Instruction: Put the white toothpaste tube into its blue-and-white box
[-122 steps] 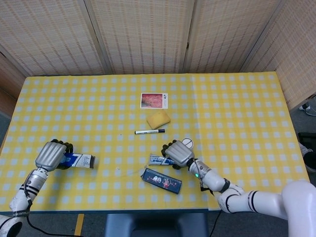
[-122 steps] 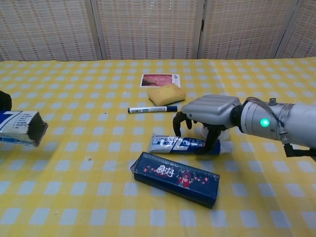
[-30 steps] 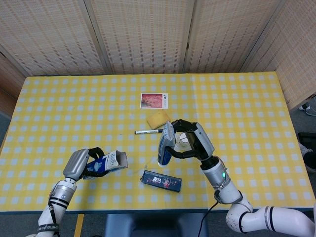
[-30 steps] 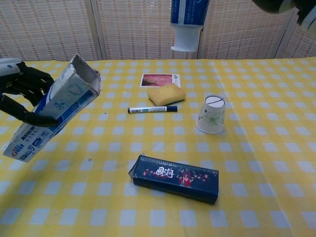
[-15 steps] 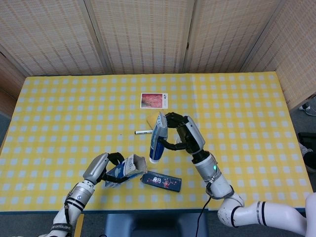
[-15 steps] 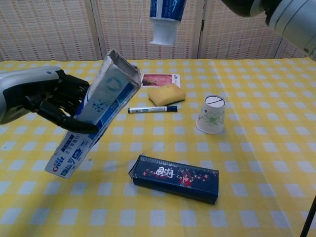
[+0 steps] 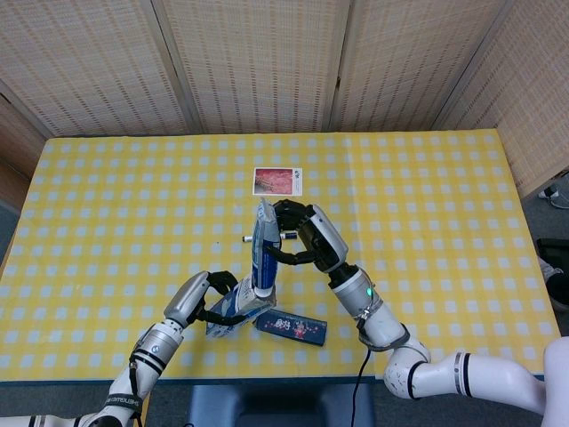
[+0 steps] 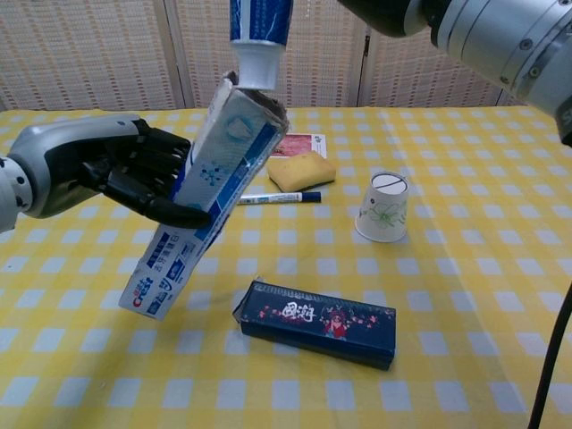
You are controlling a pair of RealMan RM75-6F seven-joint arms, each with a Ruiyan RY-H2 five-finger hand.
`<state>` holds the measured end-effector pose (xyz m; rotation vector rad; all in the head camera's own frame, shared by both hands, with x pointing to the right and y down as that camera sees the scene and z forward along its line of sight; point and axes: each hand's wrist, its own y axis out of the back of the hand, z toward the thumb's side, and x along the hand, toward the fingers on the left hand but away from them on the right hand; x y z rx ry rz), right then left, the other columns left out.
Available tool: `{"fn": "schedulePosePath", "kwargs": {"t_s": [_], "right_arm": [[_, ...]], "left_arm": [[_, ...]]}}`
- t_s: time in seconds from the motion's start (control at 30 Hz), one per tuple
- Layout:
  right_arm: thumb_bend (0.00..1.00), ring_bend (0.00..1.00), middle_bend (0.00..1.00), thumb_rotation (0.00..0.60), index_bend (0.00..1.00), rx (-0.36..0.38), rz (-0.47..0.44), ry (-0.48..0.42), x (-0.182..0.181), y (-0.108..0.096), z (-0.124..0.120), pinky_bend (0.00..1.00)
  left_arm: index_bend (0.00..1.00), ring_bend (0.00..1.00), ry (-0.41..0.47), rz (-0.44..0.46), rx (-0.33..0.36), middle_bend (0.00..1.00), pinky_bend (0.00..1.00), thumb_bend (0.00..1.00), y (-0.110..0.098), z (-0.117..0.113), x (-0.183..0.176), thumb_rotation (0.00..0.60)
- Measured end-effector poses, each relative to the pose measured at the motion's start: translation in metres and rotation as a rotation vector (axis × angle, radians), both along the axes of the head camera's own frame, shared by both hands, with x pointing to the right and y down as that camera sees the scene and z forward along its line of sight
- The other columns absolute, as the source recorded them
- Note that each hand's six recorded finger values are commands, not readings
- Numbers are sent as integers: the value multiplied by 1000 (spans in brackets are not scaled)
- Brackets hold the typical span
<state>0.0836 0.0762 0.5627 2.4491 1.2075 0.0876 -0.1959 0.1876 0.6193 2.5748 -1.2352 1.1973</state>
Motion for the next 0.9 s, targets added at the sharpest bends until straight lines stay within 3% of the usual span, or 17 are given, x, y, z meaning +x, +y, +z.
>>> {"fn": "schedulePosePath", "kwargs": {"t_s": [0.23, 0.6, 0.9], "right_arm": [[361, 688, 617, 600, 757, -5, -28, 16, -7, -3, 3, 663], [361, 689, 617, 600, 757, 62, -16, 26, -11, -6, 6, 663], [361, 685, 617, 600, 759, 39, -65, 2, -17, -2, 11, 663]], "left_arm": [[653, 516, 43, -20, -10, 646, 419, 201, -6, -3, 0, 600], [653, 514, 90, -30, -43, 646, 417, 201, -7, -7, -2, 600], [653, 514, 148, -69, -58, 646, 417, 202, -14, -12, -5, 600]]}}
